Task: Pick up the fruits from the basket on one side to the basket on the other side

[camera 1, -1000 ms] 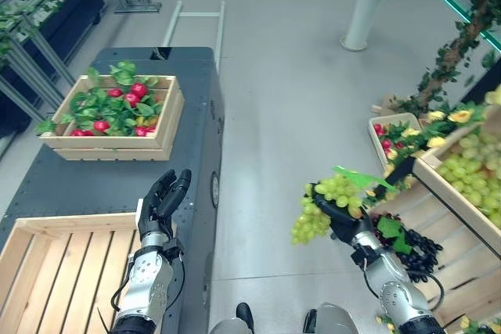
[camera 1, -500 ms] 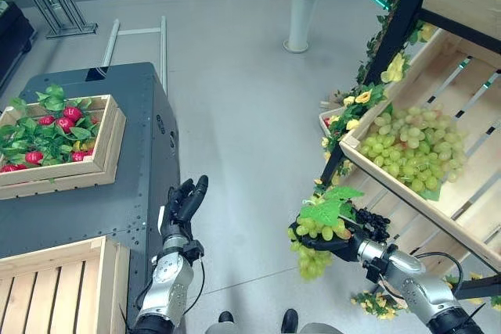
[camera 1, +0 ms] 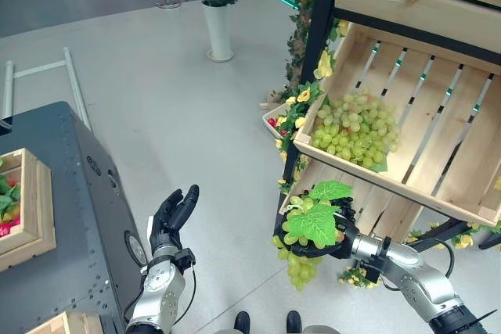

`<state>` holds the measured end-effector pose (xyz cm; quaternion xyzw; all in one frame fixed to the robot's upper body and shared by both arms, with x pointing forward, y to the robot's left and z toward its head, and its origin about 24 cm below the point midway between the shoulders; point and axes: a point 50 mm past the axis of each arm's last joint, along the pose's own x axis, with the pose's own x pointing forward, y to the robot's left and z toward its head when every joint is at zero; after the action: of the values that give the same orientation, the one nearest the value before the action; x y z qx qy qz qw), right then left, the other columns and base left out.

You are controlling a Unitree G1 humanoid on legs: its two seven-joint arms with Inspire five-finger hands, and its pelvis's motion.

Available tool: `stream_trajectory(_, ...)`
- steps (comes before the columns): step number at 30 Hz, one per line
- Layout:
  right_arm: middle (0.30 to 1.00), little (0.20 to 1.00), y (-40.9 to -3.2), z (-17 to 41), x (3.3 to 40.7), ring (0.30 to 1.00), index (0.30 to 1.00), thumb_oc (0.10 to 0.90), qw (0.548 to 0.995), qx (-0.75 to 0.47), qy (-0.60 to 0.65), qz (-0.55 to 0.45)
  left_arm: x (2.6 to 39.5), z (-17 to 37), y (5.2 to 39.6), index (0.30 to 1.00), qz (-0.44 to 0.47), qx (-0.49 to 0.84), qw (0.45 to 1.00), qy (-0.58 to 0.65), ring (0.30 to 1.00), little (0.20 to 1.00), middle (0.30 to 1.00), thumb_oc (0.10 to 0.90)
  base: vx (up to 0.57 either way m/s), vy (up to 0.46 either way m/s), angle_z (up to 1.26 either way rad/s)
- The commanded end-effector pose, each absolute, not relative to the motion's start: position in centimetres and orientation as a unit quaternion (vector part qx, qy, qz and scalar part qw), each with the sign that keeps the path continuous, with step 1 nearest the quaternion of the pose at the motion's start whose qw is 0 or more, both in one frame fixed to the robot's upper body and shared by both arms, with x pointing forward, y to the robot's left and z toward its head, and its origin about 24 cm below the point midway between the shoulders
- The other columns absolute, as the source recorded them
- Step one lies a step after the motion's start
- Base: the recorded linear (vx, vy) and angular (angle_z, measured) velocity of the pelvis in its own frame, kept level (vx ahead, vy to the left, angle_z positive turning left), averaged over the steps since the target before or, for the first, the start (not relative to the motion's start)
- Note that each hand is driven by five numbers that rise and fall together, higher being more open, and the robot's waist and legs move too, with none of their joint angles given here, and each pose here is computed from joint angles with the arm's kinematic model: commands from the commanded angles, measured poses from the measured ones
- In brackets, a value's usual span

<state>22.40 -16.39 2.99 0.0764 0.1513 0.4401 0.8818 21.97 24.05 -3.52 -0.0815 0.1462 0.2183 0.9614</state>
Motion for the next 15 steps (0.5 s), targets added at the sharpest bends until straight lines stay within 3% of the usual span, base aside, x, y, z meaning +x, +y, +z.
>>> stream_trajectory(1,0.300,0.300,-16.0,9.9,23.5,0.300,0.300,0.400,0.873,0.130,-0.040,0.469,25.2,0.1,24.5,0.900,0.206,0.006,0.978,0.040,0.900,0.900,0.900,0.800,-0.04,0.094,-0.16)
stream_trajectory(6,0.300,0.300,-15.5,10.2,23.7,0.300,0.300,0.400,0.876,0.109,-0.068,0.466,25.2,1.0,25.6,0.900,0.224,0.092,0.970,0.024,0.900,0.900,0.900,0.800,-0.11,0.057,-0.52)
stream_trajectory(15,0.300,0.300,-14.2,11.2,25.3,0.300,0.300,0.400,0.858,0.116,-0.081,0.493,24.5,-1.3,26.8,0.900,0.249,0.048,0.963,0.090,0.900,0.900,0.900,0.800,-0.09,-0.112,-0.97)
